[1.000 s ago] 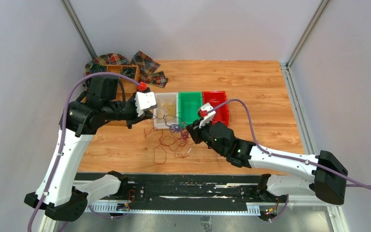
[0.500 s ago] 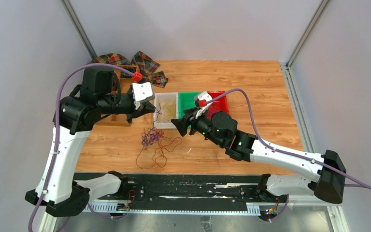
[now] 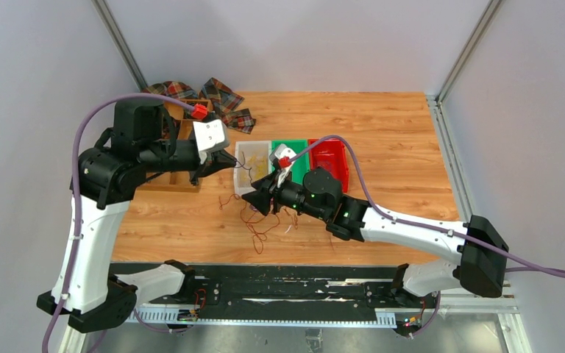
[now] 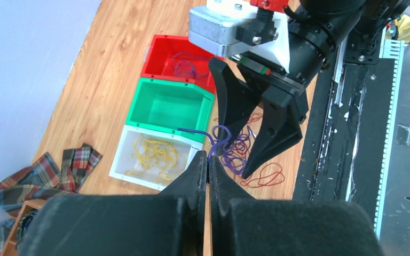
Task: Untangle the cables
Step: Untie the cable.
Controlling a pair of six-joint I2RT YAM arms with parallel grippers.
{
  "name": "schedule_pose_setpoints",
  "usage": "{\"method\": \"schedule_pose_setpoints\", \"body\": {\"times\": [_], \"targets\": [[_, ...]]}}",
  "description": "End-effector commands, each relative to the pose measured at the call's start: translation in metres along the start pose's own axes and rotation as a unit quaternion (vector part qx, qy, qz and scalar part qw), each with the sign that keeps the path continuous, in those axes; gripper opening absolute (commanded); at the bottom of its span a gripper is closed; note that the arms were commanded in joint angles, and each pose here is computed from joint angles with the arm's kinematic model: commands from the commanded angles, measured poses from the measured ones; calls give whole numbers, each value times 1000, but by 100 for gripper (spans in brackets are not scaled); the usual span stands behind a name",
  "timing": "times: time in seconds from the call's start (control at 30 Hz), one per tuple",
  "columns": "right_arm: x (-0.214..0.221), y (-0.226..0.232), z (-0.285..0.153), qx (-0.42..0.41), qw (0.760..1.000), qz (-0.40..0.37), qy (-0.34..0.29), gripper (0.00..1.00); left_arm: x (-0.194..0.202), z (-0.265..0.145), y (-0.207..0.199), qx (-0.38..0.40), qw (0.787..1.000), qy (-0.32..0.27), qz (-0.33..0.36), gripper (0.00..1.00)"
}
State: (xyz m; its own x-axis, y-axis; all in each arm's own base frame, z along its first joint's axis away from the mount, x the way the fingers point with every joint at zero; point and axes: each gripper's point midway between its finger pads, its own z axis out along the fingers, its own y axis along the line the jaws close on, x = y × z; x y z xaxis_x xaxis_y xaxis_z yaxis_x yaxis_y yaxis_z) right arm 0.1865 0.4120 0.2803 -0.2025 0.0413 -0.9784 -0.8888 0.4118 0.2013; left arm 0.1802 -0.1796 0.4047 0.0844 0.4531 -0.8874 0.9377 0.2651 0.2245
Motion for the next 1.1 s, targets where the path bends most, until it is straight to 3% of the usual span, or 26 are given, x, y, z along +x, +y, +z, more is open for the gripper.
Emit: {"method": "schedule_pose_setpoints", "body": {"times": [0.0,0.07,0.1,0.37,0.4,0.43,0.47,0.5,0.53,0.73,1.07], "targets": [[-24,9,4,-11,999,9,-36,31,-12,-3,-4,7,1000,-19,-5,0],[-32,7,1,-4,999,10,-50,7,-6,-1,-6,11,1000,-14,-8,0],[-37,7,-1,-1,998,12,-59,1,-1,0,-8,12,1000,-10,-10,0],[-59,9,-15,2,996,14,-85,1,21,2,-19,22,1000,7,-12,1],[-59,9,-16,2,996,16,-87,1,20,2,-18,21,1000,7,-15,5],[-60,9,-17,2,996,19,-90,1,21,2,-17,19,1000,9,-16,20],[-62,9,-18,1,995,22,-93,1,23,3,-17,18,1000,12,-17,42],[-65,10,-18,-2,995,23,-96,0,28,5,-18,20,999,18,-17,52],[-68,12,-19,-5,995,24,-99,1,35,7,-19,23,999,23,-16,55],[-84,22,-28,-27,992,36,-120,0,55,17,-42,57,998,6,-31,59],[-105,48,-35,-100,981,87,-144,1,17,23,-43,44,990,-120,-65,51]]}}
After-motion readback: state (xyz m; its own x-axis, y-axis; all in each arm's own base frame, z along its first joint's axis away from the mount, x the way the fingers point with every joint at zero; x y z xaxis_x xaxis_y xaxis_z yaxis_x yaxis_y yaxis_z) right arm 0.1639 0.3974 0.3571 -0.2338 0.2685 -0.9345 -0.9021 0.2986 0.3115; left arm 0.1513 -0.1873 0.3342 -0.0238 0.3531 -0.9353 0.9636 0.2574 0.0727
